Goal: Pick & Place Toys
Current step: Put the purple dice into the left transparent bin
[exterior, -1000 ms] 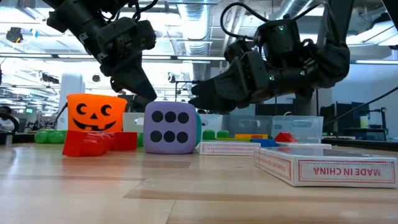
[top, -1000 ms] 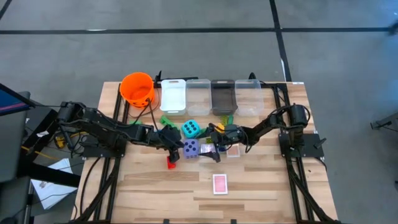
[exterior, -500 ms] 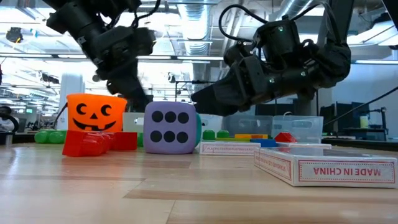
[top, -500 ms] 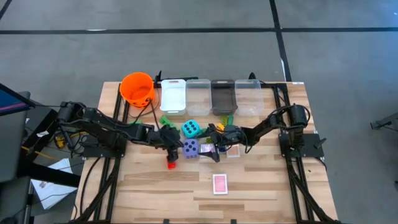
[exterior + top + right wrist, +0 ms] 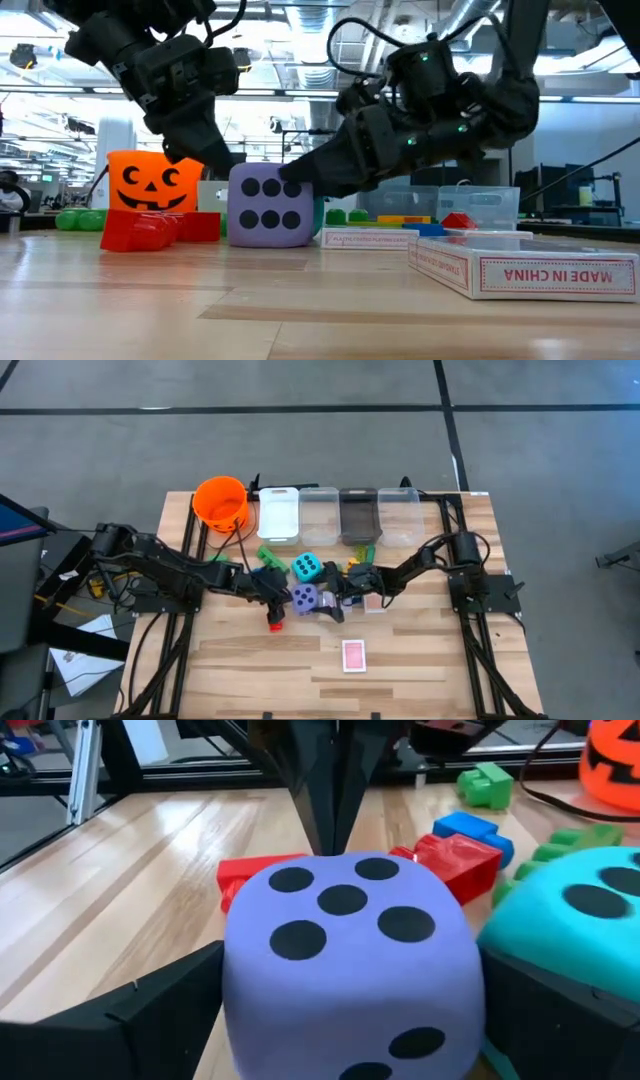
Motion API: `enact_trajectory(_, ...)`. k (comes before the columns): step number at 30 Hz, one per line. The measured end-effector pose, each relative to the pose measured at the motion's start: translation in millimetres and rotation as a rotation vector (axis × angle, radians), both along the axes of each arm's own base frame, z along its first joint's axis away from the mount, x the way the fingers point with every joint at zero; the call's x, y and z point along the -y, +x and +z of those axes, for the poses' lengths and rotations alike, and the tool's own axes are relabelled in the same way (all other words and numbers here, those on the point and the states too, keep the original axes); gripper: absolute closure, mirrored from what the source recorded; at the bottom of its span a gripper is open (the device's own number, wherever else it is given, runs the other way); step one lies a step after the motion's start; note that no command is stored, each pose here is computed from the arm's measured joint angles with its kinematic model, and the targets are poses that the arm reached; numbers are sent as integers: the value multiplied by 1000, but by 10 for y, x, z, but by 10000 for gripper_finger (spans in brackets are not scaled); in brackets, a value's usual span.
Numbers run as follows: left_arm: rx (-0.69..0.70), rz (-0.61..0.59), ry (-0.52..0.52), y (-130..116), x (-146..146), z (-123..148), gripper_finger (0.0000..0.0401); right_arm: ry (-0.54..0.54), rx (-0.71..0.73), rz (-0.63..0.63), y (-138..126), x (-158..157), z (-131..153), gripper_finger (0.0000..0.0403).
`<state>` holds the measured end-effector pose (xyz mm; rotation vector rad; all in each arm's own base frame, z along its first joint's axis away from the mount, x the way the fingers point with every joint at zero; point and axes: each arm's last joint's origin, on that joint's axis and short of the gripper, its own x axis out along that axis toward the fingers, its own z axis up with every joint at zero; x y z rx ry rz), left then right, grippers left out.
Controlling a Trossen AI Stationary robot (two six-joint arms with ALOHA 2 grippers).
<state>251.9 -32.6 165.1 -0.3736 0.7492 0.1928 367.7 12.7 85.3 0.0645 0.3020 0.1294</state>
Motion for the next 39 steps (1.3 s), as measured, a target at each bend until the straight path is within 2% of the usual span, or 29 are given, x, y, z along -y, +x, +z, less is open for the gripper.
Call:
enact_trajectory(10, -2, -10, 21, -11, -4, -25, 401, 6, 8, 25, 38, -6, 39, 8)
enact_trajectory(18, 17, -20, 34, -28, -7, 19, 401, 32, 23, 24, 41, -8, 50, 68)
enact_trajectory(23, 126, -31, 45, -108, -24, 265, 401, 66, 35, 50, 37, -29, 112, 64)
enact_trajectory(28, 228, -33, 96, -294, -61, 558, 401, 60, 103, 59, -6, -64, 389, 63)
enact_trajectory(33, 312, 36, 205, -531, -128, 809, 401, -22, 191, -71, -149, -49, 775, 65)
enact_trajectory(39, 396, 109, 310, -731, -189, 1004, 401, -224, 236, -446, -353, 236, 1304, 62)
